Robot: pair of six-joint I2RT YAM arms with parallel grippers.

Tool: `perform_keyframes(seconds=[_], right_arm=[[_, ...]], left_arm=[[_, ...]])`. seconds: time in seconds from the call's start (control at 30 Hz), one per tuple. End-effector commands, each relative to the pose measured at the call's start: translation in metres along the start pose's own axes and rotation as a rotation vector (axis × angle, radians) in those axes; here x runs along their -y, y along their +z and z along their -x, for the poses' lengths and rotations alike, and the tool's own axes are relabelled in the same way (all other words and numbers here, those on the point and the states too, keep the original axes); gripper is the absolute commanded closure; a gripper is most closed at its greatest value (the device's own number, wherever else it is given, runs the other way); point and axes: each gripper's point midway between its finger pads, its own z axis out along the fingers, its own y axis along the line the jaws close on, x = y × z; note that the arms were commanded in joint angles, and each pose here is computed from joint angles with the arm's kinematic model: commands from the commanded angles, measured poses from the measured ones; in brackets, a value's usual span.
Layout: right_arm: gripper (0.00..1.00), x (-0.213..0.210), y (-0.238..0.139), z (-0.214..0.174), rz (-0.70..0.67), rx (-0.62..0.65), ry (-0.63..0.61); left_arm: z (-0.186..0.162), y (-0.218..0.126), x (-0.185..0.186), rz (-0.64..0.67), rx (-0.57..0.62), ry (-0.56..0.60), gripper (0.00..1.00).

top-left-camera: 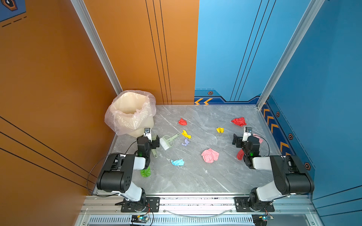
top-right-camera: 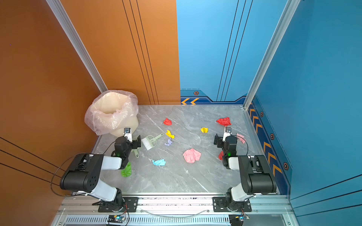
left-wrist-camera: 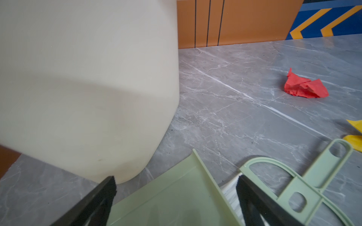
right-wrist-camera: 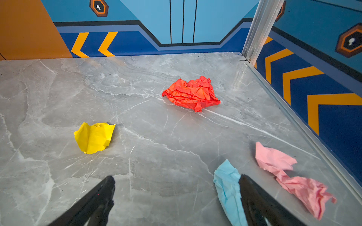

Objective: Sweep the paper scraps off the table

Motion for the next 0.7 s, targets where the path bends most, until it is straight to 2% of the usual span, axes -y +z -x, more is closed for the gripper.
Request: perform_keyframes(seconds=[0.0, 0.33, 0.5, 0.67], right_arm=[[0.00, 0.000, 0.003, 0.003, -0.016, -0.006, 0.004], [0.00, -0.011, -0.008, 0.033, 0.016, -0.071, -0.035], [0.00, -0.027, -0.019, 0.055, 0.080, -0.119, -0.043], [0.00, -0.050, -0.032, 0.070, 0.170, -0.190, -0.078]], left_arm=[[0.014, -0.012, 0.012, -0.063, 0.057, 0.029, 0.03], [0.039, -0.034, 0.041, -0.175, 0.013, 0.098, 0.02], [0.043, -0.041, 0.057, -0.228, -0.007, 0.129, 0.02], [0.040, -0.043, 0.076, -0.284, -0.085, 0.195, 0.02]])
